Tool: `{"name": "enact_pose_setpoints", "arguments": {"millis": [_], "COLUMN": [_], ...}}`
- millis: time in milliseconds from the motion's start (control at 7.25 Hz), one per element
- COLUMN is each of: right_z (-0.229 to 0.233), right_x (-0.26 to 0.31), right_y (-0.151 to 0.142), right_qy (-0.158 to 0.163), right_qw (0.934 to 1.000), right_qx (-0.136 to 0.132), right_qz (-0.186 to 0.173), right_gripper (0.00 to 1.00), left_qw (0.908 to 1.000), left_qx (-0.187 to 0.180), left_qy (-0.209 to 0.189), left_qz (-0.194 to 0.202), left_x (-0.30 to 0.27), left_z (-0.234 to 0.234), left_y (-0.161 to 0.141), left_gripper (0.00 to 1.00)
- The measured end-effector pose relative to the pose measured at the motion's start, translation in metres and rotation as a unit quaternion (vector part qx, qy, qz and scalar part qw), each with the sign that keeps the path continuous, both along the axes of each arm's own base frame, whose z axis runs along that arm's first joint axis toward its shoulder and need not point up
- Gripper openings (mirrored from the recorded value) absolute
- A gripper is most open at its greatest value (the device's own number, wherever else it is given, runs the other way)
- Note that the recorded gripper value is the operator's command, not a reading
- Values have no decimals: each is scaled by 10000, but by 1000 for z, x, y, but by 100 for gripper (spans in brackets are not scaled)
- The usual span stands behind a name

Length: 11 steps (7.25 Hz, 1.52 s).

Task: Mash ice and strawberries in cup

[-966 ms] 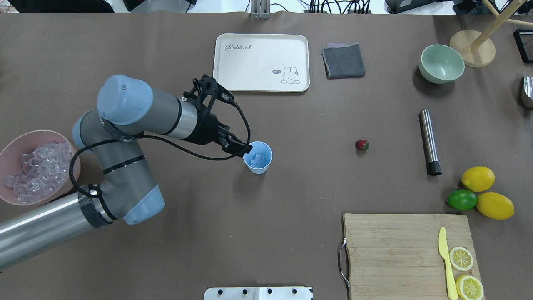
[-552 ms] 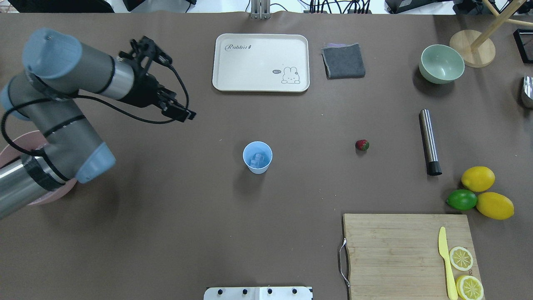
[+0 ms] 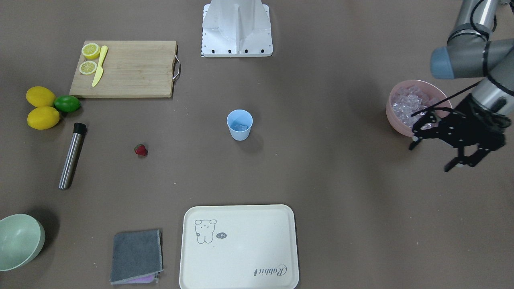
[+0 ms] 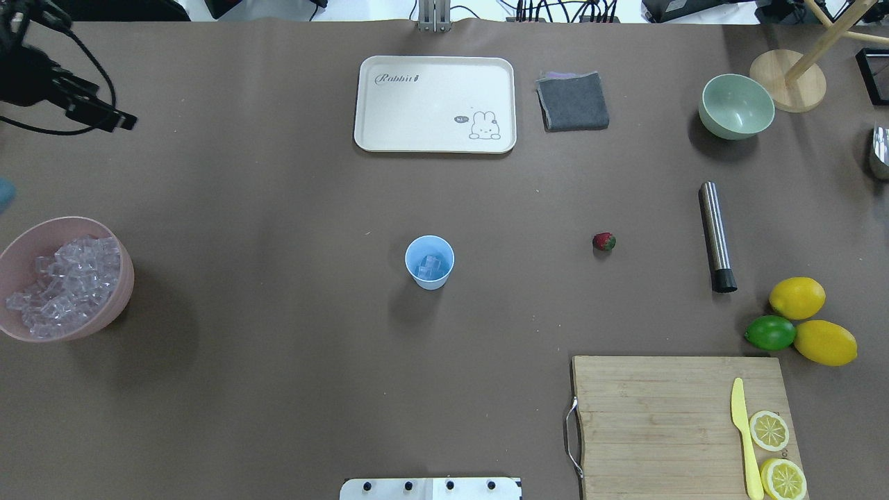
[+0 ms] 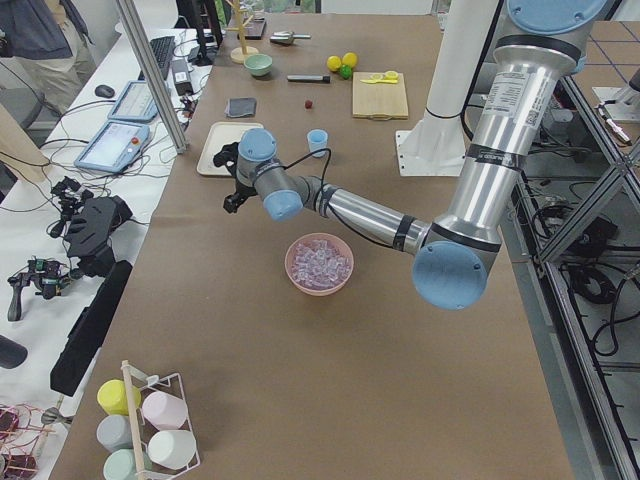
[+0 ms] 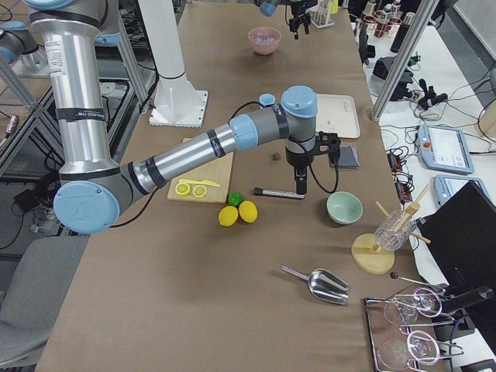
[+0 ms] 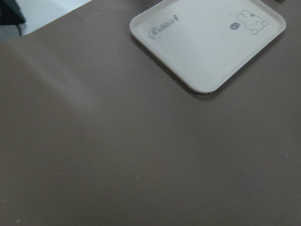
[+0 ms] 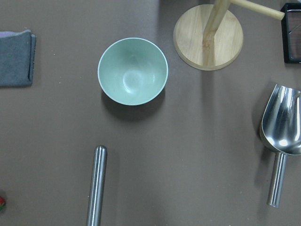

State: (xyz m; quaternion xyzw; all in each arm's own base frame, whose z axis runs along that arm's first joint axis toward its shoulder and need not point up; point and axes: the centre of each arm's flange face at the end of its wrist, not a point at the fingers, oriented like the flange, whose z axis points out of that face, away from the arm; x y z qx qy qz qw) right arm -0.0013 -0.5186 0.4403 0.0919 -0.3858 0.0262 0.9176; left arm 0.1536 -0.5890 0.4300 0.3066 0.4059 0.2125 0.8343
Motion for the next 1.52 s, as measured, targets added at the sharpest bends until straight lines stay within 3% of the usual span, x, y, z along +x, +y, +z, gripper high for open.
{"name": "enact_pose_setpoints", "arguments": {"millis": [276, 552, 1104, 1518], "right_z": [-6, -8, -48, -93], "right_x": [0, -2, -58, -151], "right_y": [0, 0, -9, -30], "right_qy": [-16, -21, -152, -151], "right_qw": [10000, 9999, 9993, 9986], "right_qx": [99, 128, 238, 209], "right_qz": [2, -23, -259, -461], "right_gripper": [100, 100, 100, 100], "left_qw": [9966, 9886, 9787, 9655], "left_qx": [-201, -371, -931, -1722], "left_qy": [-714, -1323, -1583, -1522], "left_qz": [-370, -609, -916, -1221], "left_x": [-79, -108, -156, -215], "left_z": [36, 61, 116, 104], "left_y": [-15, -17, 12, 10], "left_gripper": [97, 97, 97, 97]}}
